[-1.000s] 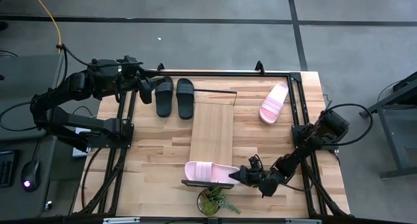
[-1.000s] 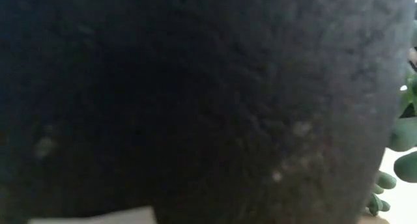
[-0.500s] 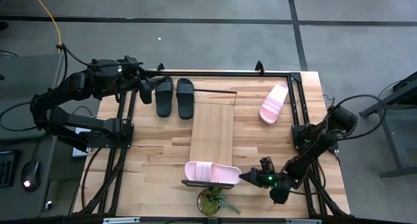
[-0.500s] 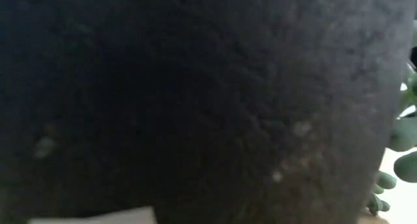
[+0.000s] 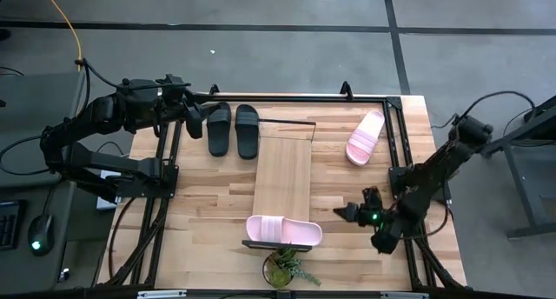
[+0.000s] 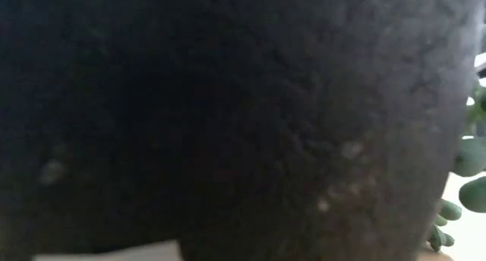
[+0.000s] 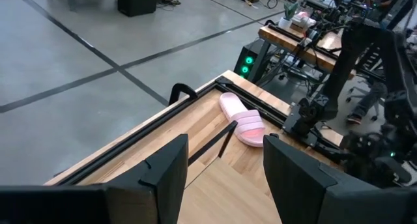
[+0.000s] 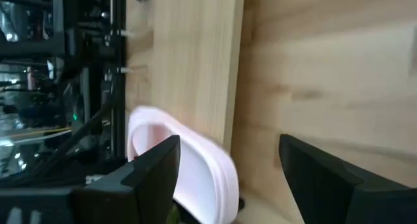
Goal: Pick and place slides into the shelf
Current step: Put the pink slides on the shelf
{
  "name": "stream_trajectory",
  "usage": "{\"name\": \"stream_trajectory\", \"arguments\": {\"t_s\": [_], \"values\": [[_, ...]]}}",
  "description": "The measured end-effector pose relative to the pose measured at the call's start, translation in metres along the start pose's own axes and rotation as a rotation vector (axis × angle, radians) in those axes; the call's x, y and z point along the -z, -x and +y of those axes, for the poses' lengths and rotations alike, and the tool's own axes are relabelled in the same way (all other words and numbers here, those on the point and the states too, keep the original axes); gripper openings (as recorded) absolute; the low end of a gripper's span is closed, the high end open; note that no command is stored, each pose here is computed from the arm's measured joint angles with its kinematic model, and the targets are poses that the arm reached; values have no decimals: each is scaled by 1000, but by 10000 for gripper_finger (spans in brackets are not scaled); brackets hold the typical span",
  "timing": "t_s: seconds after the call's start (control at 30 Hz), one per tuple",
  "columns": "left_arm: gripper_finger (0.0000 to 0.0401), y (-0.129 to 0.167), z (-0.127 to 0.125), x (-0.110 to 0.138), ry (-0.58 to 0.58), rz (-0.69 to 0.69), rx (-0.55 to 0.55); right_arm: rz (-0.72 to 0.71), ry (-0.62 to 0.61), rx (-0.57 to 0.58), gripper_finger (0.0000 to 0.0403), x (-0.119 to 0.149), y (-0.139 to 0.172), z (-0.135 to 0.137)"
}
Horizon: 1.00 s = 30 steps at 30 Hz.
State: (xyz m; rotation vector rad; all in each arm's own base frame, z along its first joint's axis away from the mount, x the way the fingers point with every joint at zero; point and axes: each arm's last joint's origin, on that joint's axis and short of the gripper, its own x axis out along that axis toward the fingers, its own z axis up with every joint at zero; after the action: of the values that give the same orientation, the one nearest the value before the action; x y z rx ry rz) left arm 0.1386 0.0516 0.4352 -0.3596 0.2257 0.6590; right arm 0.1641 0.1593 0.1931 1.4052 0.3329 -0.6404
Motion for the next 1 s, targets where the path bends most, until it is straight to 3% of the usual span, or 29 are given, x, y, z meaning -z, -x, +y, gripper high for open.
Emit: {"name": "stream_trajectory", "arguments": {"t_s": [0.33,0.67,1.0], "values": [[184,0,0,0,-7,-4,-13,-51,82,3,250,-51,27,15],[184,-8,-2,1,-11,10,-20,-110,124,-25,250,-83,33,27],[184,-26,-8,4,40,55,-17,-115,114,99,250,-121,45,19]]}}
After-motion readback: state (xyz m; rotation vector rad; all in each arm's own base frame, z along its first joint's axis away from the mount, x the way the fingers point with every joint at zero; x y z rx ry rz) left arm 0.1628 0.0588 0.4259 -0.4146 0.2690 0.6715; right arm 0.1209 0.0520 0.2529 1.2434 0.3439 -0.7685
